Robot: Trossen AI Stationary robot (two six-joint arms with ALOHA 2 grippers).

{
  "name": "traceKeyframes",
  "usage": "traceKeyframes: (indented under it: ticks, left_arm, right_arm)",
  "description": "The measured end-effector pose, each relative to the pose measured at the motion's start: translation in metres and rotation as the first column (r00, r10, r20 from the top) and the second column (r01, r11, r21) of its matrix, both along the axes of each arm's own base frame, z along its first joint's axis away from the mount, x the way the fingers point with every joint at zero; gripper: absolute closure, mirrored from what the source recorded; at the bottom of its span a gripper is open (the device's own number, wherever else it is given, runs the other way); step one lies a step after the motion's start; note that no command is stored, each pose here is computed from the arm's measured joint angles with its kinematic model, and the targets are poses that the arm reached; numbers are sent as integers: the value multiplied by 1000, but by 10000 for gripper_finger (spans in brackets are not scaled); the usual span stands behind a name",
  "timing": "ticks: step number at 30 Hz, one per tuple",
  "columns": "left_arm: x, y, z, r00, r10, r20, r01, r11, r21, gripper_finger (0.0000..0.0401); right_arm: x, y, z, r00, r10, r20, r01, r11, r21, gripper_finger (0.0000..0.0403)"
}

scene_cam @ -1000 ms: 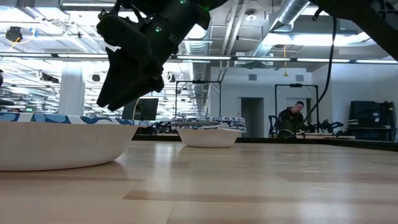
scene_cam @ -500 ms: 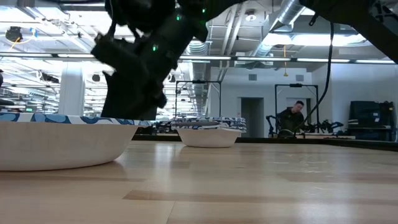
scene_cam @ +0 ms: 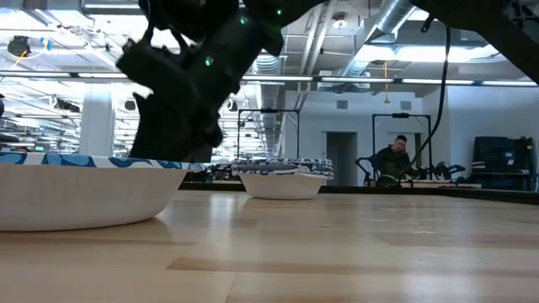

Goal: Nest bowls inside each other
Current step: Stack the white bowl on top of the other white bowl

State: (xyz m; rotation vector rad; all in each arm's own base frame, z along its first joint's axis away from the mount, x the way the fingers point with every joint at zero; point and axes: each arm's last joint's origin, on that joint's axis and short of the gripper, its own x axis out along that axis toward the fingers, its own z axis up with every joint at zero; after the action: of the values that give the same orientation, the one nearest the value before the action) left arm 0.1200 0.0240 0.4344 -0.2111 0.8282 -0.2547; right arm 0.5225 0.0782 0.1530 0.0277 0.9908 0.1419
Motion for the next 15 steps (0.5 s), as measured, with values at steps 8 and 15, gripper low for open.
traceKeyframes:
  ticks: [8, 15]
  left_arm:
    - [0, 0, 0, 1000, 19, -8, -19, 1000, -18, 275]
    - [1, 0, 1, 1000, 21, 5, -21, 1000, -15, 275]
  right_arm:
    - [-4, -2, -12, 997, -74, -33, 74, 997, -21, 269]
    - [-4, -5, -10, 997, -65, -37, 65, 998, -1, 390]
